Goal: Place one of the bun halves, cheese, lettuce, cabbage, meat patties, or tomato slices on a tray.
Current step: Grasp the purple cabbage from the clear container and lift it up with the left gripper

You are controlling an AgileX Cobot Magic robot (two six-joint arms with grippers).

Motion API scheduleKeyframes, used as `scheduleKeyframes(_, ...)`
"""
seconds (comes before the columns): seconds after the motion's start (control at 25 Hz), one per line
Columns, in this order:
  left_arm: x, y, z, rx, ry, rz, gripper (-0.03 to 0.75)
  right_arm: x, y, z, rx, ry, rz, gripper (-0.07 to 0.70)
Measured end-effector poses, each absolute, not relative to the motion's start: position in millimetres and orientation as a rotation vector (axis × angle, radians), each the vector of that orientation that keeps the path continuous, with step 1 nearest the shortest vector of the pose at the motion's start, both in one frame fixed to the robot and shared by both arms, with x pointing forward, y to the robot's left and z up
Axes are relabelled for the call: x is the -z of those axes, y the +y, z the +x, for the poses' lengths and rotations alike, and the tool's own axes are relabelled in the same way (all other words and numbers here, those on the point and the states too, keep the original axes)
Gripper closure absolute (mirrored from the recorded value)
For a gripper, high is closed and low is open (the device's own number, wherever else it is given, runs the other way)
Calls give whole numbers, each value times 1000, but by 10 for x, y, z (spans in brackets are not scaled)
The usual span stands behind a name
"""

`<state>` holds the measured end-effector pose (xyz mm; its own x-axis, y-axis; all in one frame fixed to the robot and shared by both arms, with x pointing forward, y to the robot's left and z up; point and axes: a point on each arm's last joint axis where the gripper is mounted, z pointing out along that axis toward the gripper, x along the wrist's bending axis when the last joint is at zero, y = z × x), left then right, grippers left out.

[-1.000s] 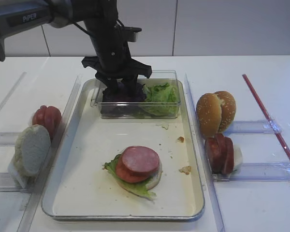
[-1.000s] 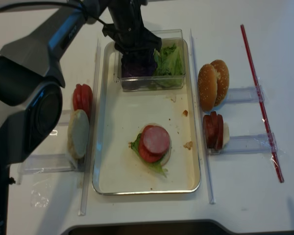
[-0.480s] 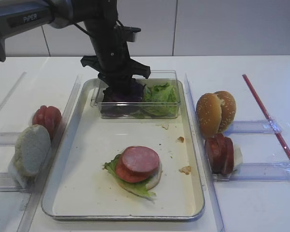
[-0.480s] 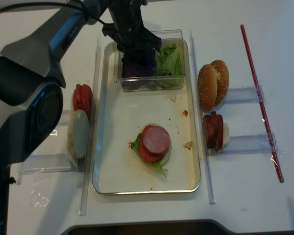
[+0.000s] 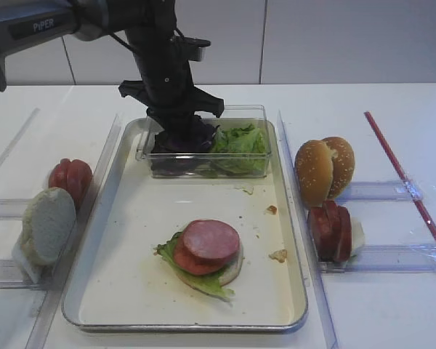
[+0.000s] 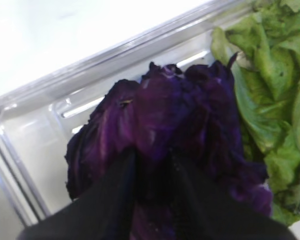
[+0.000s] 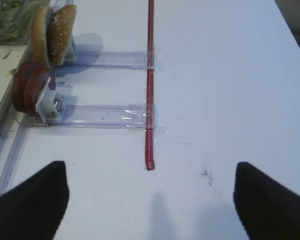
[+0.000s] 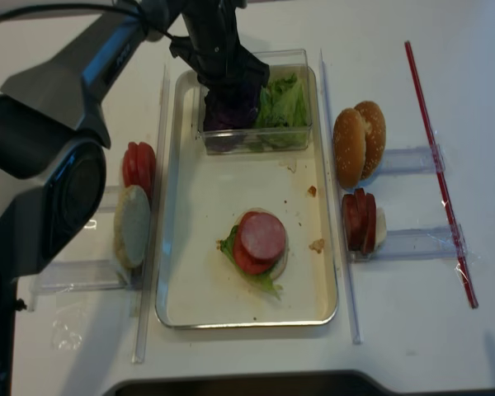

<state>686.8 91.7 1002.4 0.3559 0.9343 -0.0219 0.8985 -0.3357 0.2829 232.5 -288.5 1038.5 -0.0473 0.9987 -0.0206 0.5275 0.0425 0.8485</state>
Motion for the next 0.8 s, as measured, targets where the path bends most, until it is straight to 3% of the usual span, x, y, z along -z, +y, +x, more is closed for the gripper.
scheduleKeyframes(0.8, -10507, 998, 6741, -293, 1600, 2322, 553, -10384, -2887, 2325, -901, 1645, 1572, -57)
